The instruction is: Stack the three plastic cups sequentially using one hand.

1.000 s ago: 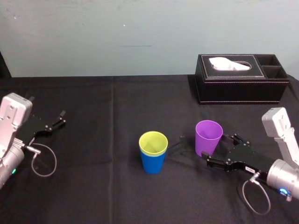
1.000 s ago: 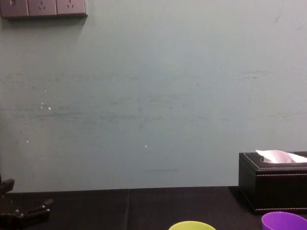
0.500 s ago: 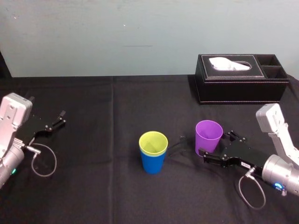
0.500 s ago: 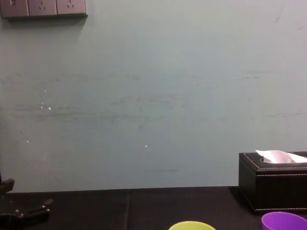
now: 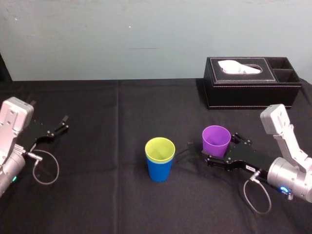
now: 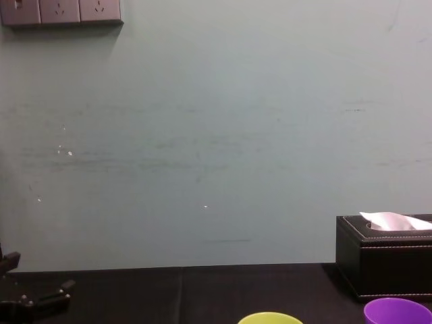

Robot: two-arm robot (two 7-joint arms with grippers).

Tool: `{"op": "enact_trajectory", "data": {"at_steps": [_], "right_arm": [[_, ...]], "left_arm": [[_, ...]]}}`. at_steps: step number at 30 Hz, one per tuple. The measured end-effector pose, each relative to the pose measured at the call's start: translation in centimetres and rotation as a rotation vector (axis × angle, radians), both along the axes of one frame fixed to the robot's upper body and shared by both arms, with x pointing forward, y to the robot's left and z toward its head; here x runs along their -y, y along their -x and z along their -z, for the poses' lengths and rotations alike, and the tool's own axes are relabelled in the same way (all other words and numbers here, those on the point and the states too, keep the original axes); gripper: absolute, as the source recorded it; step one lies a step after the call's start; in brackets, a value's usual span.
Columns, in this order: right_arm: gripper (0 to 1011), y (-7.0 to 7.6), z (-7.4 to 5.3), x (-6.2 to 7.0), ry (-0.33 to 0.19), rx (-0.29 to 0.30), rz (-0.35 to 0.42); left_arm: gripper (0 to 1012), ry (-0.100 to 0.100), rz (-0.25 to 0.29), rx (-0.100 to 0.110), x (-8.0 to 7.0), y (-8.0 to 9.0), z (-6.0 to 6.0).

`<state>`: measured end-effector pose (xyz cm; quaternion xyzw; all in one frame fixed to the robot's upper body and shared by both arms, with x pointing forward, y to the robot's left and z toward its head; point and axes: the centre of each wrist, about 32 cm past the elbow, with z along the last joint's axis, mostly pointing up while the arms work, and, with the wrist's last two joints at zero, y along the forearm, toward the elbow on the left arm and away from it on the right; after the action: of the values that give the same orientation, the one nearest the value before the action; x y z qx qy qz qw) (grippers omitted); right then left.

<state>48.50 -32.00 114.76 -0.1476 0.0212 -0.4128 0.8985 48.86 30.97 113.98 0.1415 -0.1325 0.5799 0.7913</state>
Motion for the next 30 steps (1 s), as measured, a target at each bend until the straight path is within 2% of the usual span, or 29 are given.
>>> {"op": "enact_trajectory", "data": {"at_steps": [8, 22, 27, 30], "right_arm": [[1004, -0.26, -0.04, -0.24, 0.02, 0.011, 0.008], [1004, -0.49, -0.03, -0.46, 0.017, 0.022, 0.016], [921, -0.47, -0.03, -0.42, 0.017, 0.022, 0.017], [838, -0.46, -0.04, -0.4, 0.018, 0.022, 0.017]], "left_arm": [[1010, 0.0, 0.0, 0.0, 0.0, 0.0, 0.0], [1010, 0.0, 0.0, 0.0, 0.01, 0.0, 0.0], [1010, 0.0, 0.0, 0.0, 0.0, 0.0, 0.0], [1010, 0.0, 0.0, 0.0, 0.0, 0.0, 0.0]]}}
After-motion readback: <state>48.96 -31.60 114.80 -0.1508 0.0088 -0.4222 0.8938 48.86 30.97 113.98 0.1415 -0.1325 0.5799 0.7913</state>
